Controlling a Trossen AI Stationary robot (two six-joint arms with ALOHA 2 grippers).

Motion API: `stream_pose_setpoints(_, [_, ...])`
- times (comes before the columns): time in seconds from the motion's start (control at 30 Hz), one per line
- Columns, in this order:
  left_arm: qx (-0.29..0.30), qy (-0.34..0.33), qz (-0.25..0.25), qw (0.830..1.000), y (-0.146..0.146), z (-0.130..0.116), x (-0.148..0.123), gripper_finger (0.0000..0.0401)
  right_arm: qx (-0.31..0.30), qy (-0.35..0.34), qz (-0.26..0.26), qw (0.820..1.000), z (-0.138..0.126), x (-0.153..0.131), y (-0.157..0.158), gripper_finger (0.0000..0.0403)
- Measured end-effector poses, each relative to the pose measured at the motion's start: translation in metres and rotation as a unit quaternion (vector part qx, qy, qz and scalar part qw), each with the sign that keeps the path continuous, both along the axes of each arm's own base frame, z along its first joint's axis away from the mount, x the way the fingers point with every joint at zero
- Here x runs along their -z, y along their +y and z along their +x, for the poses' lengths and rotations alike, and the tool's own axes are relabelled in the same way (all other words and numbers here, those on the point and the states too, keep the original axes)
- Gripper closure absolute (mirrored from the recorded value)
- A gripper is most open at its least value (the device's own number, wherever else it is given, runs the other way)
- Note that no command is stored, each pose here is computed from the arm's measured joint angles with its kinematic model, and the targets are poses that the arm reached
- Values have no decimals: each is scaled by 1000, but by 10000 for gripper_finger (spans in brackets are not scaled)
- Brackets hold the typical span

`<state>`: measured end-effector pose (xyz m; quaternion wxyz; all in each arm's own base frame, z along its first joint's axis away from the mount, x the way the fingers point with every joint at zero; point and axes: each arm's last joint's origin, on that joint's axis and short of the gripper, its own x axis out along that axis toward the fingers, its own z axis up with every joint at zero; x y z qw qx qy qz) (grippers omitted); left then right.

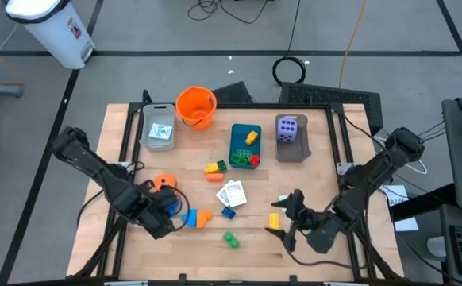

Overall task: Pick & Place Toys
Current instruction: Put the blue game piece into the blue bin

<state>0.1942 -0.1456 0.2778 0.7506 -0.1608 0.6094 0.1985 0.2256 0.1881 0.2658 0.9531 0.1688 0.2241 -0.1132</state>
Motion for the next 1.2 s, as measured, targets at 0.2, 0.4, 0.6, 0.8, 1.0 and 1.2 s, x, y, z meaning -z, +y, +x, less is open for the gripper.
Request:
stream_pose_setpoints(0.2, [-4, 40, 30, 999, 9, 3, 24, 248, 27, 4, -20, 999, 14, 0, -18, 9])
stream_pose_setpoints(0.4, [-14, 81, 31, 996, 22, 2, 41, 213, 29, 20, -14, 999, 25, 1, -33, 9])
stream_pose_setpoints(0.6, [27, 84, 2, 996, 27, 8, 51, 152, 29, 32, -9, 999, 33, 1, -46, 9])
stream_pose_setpoints(0.8, [25, 102, 15, 994, 38, 7, 62, 120, 16, 44, 0, 999, 37, 2, -52, 9])
stream_pose_setpoints(1.0, [33, 103, 0, 994, 41, 6, 73, 116, 7, 49, 8, 999, 38, 2, -52, 9])
stream_pose_setpoints(1.2, [47, 85, -3, 995, 40, 9, 74, 116, 6, 49, 7, 999, 38, 2, -52, 9])
